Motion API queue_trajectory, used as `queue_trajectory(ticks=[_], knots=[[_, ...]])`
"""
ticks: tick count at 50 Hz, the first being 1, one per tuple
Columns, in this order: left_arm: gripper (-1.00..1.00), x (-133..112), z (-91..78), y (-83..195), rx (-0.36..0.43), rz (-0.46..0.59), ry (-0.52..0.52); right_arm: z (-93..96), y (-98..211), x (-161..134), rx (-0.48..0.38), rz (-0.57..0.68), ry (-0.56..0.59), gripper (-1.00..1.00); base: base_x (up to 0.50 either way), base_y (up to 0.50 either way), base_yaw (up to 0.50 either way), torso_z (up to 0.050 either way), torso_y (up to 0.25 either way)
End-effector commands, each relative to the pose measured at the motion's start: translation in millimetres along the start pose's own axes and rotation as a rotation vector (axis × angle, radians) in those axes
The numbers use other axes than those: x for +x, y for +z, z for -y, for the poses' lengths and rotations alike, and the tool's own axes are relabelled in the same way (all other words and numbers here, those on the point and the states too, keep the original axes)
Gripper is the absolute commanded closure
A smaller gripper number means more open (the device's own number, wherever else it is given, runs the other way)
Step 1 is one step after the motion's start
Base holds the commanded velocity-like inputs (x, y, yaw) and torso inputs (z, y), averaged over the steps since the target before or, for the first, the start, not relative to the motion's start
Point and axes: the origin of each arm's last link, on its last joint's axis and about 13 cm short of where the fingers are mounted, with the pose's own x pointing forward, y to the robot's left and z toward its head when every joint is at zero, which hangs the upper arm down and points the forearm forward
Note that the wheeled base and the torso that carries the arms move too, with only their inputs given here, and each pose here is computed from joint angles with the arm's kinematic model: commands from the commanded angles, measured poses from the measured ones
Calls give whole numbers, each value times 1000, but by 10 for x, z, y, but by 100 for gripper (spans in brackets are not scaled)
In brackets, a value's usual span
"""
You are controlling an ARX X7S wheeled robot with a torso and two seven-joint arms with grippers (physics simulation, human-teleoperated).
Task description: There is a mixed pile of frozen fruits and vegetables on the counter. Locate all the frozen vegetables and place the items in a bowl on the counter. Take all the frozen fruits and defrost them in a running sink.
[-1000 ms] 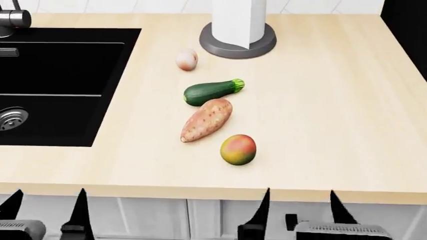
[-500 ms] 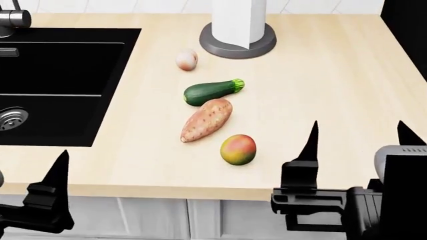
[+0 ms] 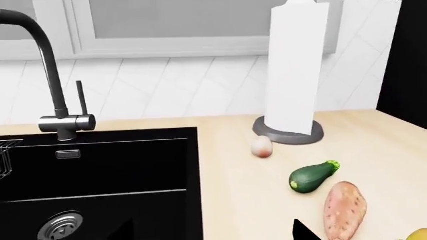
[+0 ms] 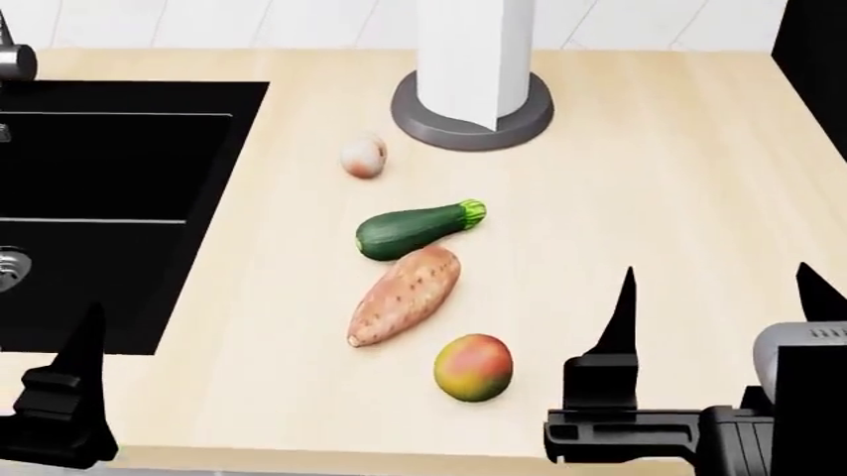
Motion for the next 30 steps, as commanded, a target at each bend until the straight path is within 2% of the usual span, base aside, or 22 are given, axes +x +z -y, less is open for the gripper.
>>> queue_trajectory(ticks=[1,5,15,19,27,30], knots=[[-100,-18,-18,-39,0,-12,10,-14,8,9,0,10,14,-100,418,0,0,0,0],[-100,28,20,-54,-1,-16,6,-14,17,6,0,10,15,-100,419,0,0,0,0],[-100,-77,-60,-66,0,-19,10,-13,-3,16,5,6,16,-100,421,0,0,0,0],[-100,28,9,-72,0,-22,10,-14,2,19,6,4,18,-100,421,0,0,0,0],[-100,13,-1,-102,0,-27,10,-26,-7,23,11,-7,24,-100,418,0,0,0,2],[-100,21,2,-110,1,-29,9,-65,6,53,114,-73,70,-100,33,0,0,0,0]])
